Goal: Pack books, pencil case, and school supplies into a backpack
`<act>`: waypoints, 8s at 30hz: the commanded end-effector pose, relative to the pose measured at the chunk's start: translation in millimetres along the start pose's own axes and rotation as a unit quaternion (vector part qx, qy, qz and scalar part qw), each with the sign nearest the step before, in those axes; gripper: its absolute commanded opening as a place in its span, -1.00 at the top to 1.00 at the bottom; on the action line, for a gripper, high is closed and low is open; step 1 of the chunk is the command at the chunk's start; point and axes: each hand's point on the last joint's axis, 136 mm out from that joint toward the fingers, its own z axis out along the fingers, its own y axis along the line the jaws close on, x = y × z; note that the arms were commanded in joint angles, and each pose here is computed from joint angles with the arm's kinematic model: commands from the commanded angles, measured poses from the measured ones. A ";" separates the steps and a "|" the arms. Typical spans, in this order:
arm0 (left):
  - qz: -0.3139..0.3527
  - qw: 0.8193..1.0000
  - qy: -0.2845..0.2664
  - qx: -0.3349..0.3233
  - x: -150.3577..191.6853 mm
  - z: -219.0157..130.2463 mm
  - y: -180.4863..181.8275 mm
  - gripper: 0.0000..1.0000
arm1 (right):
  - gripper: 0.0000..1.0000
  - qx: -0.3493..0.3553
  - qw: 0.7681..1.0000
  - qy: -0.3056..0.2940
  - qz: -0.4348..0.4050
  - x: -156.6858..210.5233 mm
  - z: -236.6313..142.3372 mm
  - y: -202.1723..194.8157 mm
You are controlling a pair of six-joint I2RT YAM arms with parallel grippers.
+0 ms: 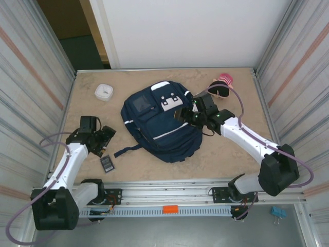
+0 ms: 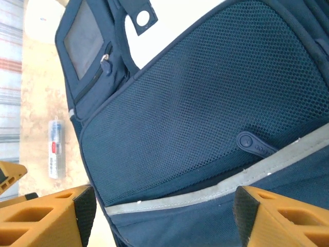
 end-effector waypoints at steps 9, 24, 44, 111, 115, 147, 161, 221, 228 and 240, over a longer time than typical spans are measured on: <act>0.022 0.999 0.030 -0.022 -2.1 19.6 4.1 -0.73 | -0.43 -0.017 1.000 0.000 -0.021 -0.2 -0.1 11.7; 0.154 0.977 -0.016 -0.144 -61.1 41.8 2.3 -0.76 | -0.42 -0.013 0.999 0.016 -0.037 5.3 1.9 10.3; 0.144 0.976 -0.019 -0.164 -78.9 79.6 -2.1 0.13 | -0.40 -0.012 0.998 0.032 -0.055 7.8 3.1 12.9; 0.327 0.930 -0.017 0.166 85.8 -10.5 -187.8 -0.55 | 0.76 -0.127 0.991 -0.006 0.044 -29.1 -45.8 -24.4; 0.525 0.837 -0.043 0.149 126.9 -6.8 -214.1 -0.47 | 0.75 -0.120 0.989 -0.030 0.078 -39.9 -72.4 -55.2; 0.798 0.582 0.027 0.157 268.5 59.2 -220.5 -0.82 | 0.73 -0.079 0.984 -0.060 0.149 -27.0 -97.7 -112.1; 0.784 0.609 -0.092 0.078 217.6 38.1 -248.0 0.52 | 0.74 -0.061 0.984 -0.065 0.154 -21.3 -100.8 -117.6; 0.564 0.753 -0.110 0.320 133.6 -81.9 -324.0 1.00 | -0.31 -0.056 0.970 0.024 0.235 44.6 63.1 -32.8; 0.568 0.766 -0.074 0.292 140.9 -51.3 -302.3 1.00 | -0.34 -0.004 0.978 -0.022 0.208 31.2 1.2 -63.2; 0.632 0.755 0.089 0.149 233.6 85.6 -192.5 0.43 | -0.38 0.019 0.979 -0.073 0.187 3.6 -55.4 -87.0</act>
